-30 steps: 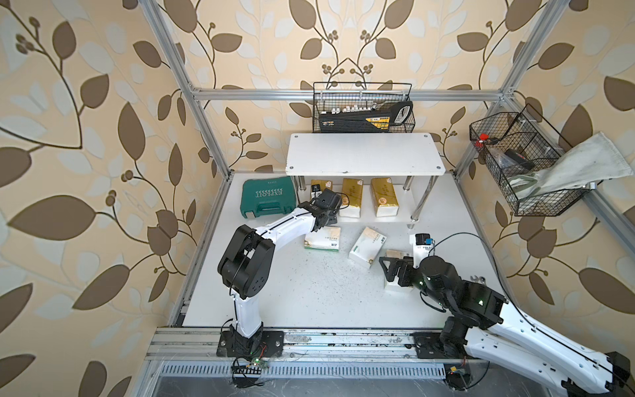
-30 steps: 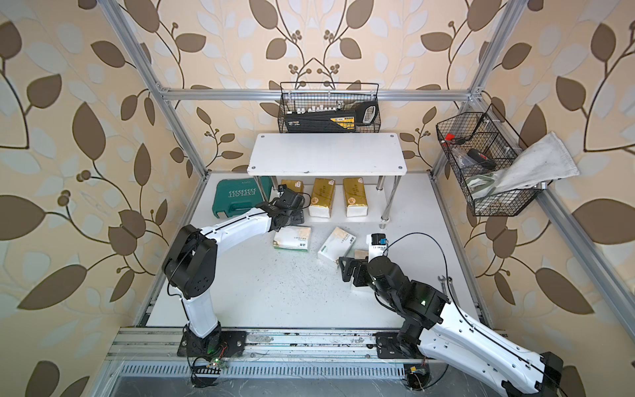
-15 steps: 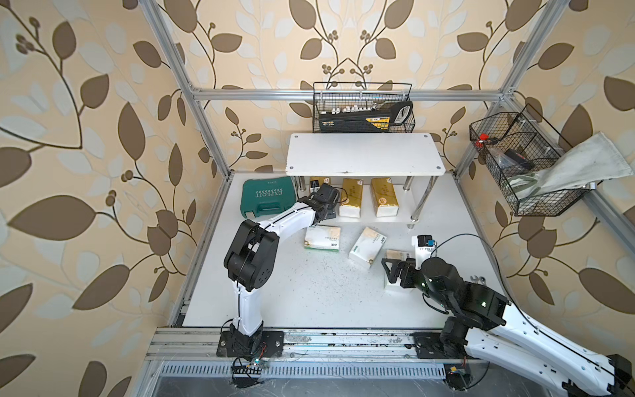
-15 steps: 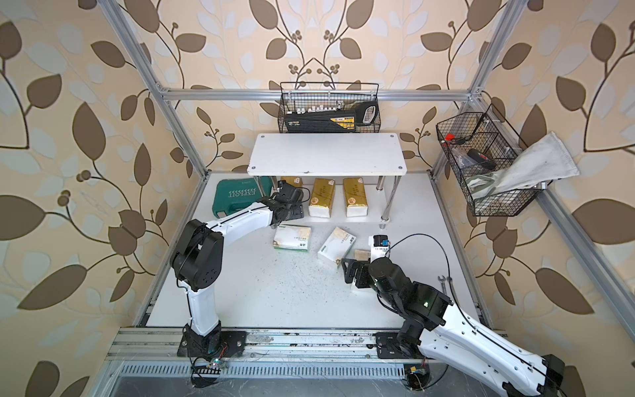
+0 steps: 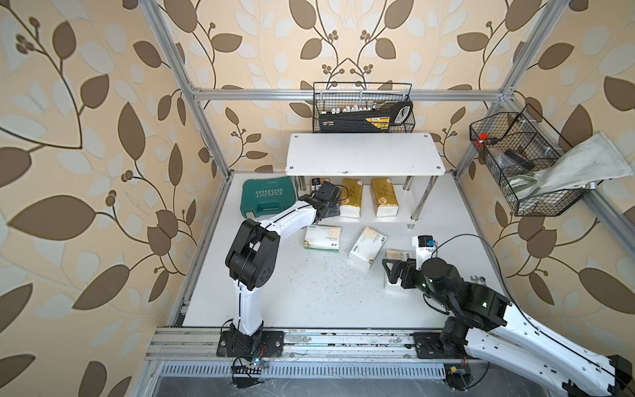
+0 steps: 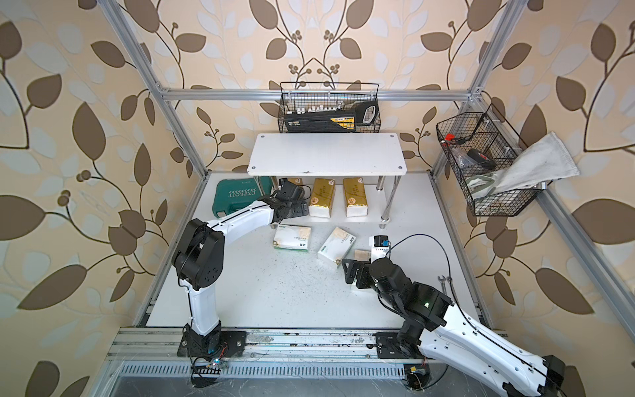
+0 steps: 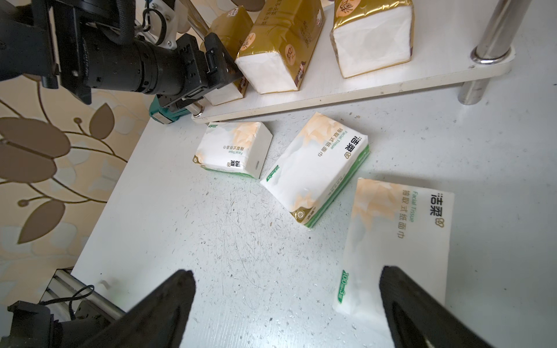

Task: Place the tissue boxes on the shelf by color
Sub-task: Place a box of tissues on the shelf.

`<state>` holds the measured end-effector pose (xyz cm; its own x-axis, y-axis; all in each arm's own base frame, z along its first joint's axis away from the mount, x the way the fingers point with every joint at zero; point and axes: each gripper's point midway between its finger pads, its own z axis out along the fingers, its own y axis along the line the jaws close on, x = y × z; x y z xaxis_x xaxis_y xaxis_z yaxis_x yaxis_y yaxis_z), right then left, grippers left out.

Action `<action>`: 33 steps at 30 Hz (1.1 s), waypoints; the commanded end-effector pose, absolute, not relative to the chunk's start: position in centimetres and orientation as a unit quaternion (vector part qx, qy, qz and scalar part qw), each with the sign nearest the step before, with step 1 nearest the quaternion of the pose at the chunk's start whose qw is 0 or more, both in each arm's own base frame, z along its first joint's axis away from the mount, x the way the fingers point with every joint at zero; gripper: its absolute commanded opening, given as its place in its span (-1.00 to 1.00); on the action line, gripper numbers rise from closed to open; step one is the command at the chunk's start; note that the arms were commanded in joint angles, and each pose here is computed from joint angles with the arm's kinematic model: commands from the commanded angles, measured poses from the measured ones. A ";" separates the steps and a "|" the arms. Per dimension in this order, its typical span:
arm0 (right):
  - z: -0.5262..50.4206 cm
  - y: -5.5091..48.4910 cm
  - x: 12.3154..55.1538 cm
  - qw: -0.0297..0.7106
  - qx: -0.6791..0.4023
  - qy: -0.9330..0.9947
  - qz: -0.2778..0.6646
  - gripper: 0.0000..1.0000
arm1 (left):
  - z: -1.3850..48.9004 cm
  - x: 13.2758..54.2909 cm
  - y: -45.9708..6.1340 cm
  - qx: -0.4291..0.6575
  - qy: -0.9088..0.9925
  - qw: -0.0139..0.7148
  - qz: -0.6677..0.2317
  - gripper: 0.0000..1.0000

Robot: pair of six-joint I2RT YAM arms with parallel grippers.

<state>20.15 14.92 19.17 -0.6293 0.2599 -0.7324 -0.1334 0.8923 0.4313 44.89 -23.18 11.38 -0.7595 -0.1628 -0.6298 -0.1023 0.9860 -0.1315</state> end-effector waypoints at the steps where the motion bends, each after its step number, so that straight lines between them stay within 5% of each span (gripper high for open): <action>1: 19.0 14.3 20.2 0.433 0.045 0.873 0.220 0.98 | 13.9 44.8 -22.6 -0.082 0.931 0.351 -0.058 0.98; 33: 18.4 14.4 20.3 0.429 0.046 0.876 0.218 0.98 | 14.9 44.0 -25.9 -0.050 0.931 0.351 -0.091 0.98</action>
